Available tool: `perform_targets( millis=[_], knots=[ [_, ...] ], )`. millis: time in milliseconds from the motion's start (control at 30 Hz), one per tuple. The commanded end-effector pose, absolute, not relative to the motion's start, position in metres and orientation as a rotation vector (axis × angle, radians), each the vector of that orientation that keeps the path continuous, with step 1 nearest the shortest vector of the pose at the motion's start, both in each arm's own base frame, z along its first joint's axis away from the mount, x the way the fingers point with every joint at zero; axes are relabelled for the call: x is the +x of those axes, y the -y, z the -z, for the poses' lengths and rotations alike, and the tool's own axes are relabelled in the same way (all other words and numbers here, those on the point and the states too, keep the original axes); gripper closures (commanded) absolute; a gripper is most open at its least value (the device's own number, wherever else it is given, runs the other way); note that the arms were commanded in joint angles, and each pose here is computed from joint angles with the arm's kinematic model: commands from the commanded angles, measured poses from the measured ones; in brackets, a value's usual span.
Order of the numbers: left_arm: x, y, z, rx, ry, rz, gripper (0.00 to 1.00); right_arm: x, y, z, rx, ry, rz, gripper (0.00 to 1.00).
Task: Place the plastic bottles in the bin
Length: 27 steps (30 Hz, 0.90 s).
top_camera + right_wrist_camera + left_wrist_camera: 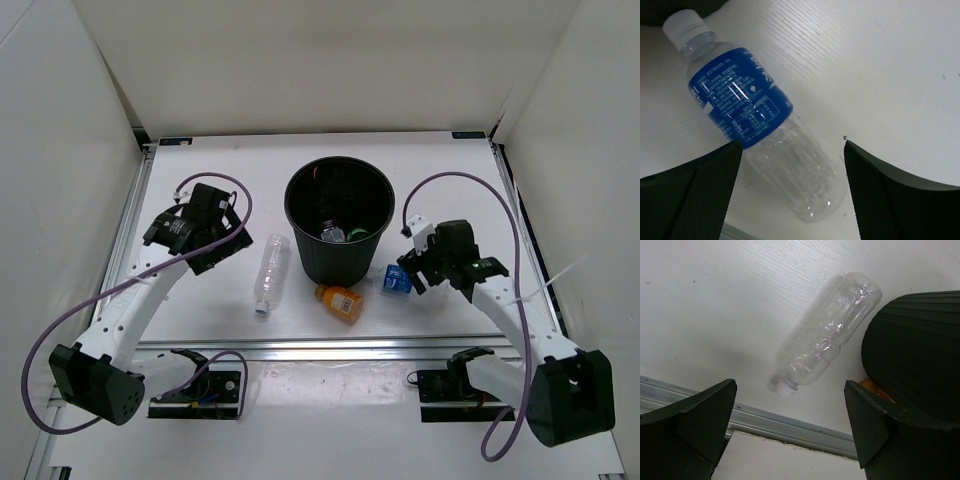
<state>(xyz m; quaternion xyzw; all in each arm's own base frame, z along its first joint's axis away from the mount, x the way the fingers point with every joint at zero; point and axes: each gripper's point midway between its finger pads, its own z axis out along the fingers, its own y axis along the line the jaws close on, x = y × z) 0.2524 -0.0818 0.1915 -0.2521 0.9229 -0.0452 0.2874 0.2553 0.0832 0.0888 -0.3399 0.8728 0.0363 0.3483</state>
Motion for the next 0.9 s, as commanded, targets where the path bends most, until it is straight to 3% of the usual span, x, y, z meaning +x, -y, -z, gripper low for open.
perform_targets(
  millis=[0, 267, 533, 700, 867],
  knots=[
    [0.251, 0.09, -0.201, -0.634, -2.483, 0.184, 0.0, 0.269, -0.104, -0.096, -1.099, -2.079, -0.191, 0.14],
    [0.249, 0.088, -0.199, -0.611, -2.496, 0.169, 0.0, 0.27, -0.107, -0.075, -1.193, -2.106, -0.236, 0.16],
    [0.249, 0.085, -0.199, -0.6, -2.497, 0.159, 0.0, 0.257, -0.101, -0.049, -1.086, -2.212, -0.285, 0.13],
    [0.249, 0.079, -0.196, -0.598, -2.504, 0.137, 0.0, 0.251, -0.103, -0.035, -1.005, -2.31, -0.335, 0.16],
    [0.25, 0.079, -0.199, -0.585, -2.491, 0.145, 0.0, 0.26, -0.087, -0.029, -0.922, -2.433, -0.245, 0.29]
  ],
)
